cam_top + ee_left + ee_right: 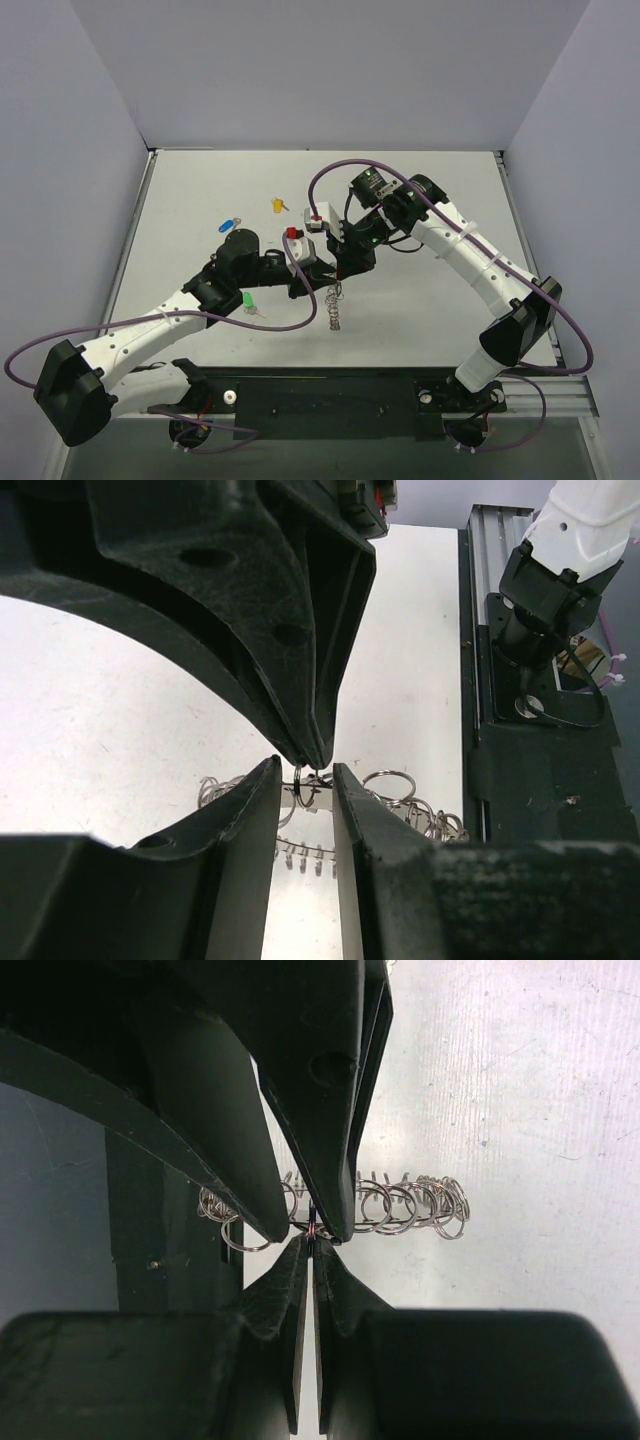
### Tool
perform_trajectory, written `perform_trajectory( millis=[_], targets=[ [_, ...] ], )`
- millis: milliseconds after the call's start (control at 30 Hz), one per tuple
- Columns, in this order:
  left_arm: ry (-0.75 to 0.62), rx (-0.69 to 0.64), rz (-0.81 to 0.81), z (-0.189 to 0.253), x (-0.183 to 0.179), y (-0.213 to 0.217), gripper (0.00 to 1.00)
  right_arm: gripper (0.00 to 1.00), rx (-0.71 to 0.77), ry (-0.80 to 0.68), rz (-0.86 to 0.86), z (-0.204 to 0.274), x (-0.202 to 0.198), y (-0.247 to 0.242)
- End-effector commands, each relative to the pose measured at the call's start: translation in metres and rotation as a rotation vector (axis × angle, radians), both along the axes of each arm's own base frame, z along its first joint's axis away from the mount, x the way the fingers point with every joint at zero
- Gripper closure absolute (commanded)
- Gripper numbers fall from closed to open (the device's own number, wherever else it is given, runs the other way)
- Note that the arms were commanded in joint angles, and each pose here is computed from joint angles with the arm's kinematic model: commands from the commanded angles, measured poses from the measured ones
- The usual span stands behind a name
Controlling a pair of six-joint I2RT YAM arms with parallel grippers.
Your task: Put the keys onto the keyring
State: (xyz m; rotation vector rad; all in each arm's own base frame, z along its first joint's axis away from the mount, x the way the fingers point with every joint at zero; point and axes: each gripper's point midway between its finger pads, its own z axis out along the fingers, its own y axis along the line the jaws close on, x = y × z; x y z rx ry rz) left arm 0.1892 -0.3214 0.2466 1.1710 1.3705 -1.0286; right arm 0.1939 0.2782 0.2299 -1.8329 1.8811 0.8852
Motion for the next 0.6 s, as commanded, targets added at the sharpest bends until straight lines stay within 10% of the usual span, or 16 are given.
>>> perform_trajectory(
  millis=[0,333,567],
  targets=[
    [-0.063,-0.025,0.003,0.023,0.005,-0.003,0.64,1.0,0.03,0.008,0.028,0.013,-0.008,0.003],
    [-0.05,0.007,-0.02,0.019,0.002,-0.007,1.0,1.0,0.039,0.008,0.03,0.016,-0.011,0.004],
    [-0.047,-0.033,0.037,0.028,0.008,-0.003,1.0,0.99,0.068,0.01,0.004,0.022,-0.009,0.008]
  ],
)
